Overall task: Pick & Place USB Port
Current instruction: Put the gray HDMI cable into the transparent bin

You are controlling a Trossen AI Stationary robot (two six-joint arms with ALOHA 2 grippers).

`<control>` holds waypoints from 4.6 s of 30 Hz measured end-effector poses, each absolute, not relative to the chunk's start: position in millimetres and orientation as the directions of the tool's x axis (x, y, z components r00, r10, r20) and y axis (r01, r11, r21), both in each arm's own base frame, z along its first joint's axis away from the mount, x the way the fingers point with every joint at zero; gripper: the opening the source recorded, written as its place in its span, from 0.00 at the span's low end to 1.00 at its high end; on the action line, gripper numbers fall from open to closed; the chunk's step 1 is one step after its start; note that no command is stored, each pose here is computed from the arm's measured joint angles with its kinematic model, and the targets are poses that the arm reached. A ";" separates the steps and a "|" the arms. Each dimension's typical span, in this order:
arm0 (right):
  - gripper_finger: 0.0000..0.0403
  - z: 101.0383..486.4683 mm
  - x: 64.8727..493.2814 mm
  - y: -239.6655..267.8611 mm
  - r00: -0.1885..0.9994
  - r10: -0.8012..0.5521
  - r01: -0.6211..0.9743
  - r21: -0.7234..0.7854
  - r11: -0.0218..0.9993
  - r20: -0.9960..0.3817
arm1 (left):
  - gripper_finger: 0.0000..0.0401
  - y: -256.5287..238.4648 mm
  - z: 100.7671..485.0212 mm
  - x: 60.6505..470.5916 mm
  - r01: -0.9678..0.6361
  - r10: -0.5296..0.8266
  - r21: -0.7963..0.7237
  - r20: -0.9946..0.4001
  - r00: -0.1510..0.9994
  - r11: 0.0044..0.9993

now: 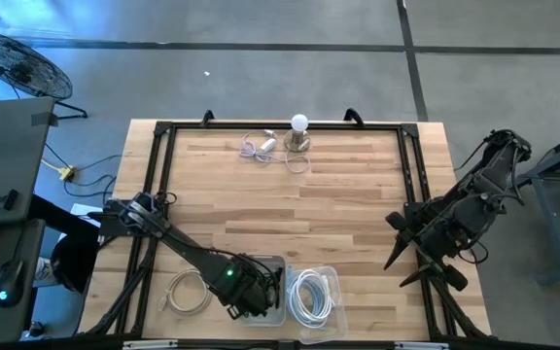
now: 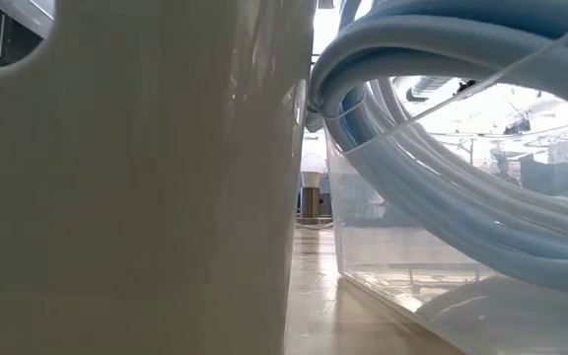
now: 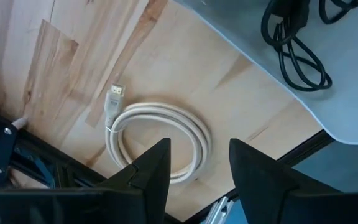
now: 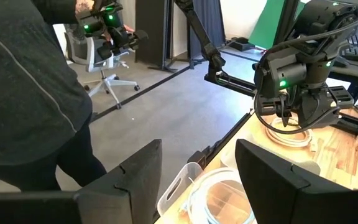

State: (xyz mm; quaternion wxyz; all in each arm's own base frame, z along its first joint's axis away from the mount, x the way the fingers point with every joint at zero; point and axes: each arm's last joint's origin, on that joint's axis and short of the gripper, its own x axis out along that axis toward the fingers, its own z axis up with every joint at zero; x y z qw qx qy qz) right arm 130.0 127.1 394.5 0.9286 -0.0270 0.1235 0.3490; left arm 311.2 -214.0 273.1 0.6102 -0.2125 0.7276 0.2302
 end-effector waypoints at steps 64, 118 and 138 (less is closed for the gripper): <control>0.49 390.9 129.5 126.9 0.718 0.635 -0.650 0.052 0.758 -0.284 | 0.65 -217.8 272.6 308.8 -0.362 0.222 0.201 -0.975 0.015 0.910; 0.49 371.8 133.7 134.9 0.658 0.706 -0.693 0.157 0.704 -0.262 | 0.79 -277.0 218.7 259.0 -0.780 0.036 0.148 -0.987 -0.159 0.608; 0.49 376.1 134.5 135.6 0.667 0.712 -0.696 0.159 0.701 -0.218 | 0.79 -271.3 174.7 253.3 -0.771 0.028 0.149 -0.985 -0.169 0.620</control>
